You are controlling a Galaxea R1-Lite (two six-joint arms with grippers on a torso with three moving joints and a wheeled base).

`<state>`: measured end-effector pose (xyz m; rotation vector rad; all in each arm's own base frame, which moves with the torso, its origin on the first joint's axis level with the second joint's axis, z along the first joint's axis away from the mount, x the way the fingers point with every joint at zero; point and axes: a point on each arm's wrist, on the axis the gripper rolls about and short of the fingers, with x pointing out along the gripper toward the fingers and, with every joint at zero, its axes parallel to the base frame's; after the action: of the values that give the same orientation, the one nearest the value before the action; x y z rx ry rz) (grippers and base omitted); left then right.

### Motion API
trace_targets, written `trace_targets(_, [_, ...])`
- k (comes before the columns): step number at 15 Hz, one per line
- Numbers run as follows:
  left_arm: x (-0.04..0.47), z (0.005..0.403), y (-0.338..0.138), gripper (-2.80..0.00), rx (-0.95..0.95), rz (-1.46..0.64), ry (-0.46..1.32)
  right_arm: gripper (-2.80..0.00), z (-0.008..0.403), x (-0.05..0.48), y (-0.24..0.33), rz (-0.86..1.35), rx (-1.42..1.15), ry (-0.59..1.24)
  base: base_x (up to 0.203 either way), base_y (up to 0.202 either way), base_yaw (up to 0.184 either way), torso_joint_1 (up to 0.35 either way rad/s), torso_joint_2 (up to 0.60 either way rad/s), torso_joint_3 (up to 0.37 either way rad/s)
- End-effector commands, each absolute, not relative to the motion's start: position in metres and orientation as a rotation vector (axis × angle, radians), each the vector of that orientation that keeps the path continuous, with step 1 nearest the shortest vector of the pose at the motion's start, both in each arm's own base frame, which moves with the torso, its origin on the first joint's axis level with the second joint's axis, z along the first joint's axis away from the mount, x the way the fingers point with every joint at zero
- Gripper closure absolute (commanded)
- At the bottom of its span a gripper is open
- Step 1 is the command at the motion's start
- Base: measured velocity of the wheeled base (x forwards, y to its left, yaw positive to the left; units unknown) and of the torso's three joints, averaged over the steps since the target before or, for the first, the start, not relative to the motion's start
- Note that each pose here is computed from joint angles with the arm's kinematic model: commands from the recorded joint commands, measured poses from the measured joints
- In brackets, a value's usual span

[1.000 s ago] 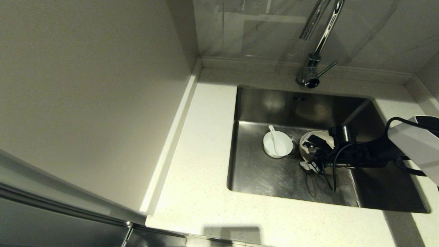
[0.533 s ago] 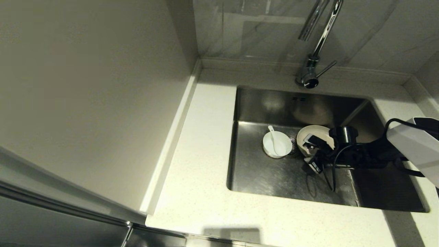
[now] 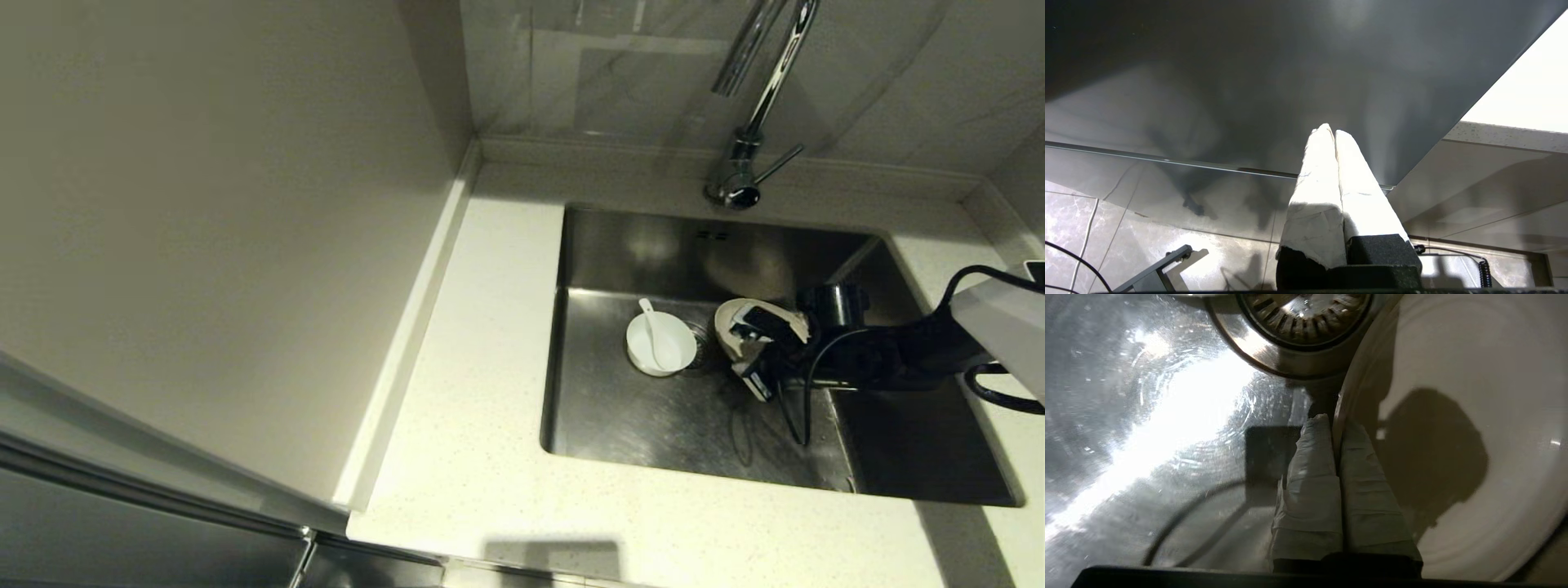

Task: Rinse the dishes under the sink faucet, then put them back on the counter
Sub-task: Put a plate back to the table from the sink

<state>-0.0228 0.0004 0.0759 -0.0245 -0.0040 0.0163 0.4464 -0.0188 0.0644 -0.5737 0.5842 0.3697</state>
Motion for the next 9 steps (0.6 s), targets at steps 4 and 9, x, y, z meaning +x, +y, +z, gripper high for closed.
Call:
trace_targets(4, [-0.023,0.076,0.0,0.0,-0.025,0.017,-0.008,0.0,0.116,0.399,-0.017,0.353,-0.58,0.539,0.0,0.0,0.0,0.0,0.0,0.0])
trace_targets(9, [-0.023,0.076,0.0,0.0,-0.025,0.017,-0.008,0.0,0.146,0.359,-0.014,0.329,-0.521,0.515,0.0,0.0,0.0,0.0,0.0,0.0])
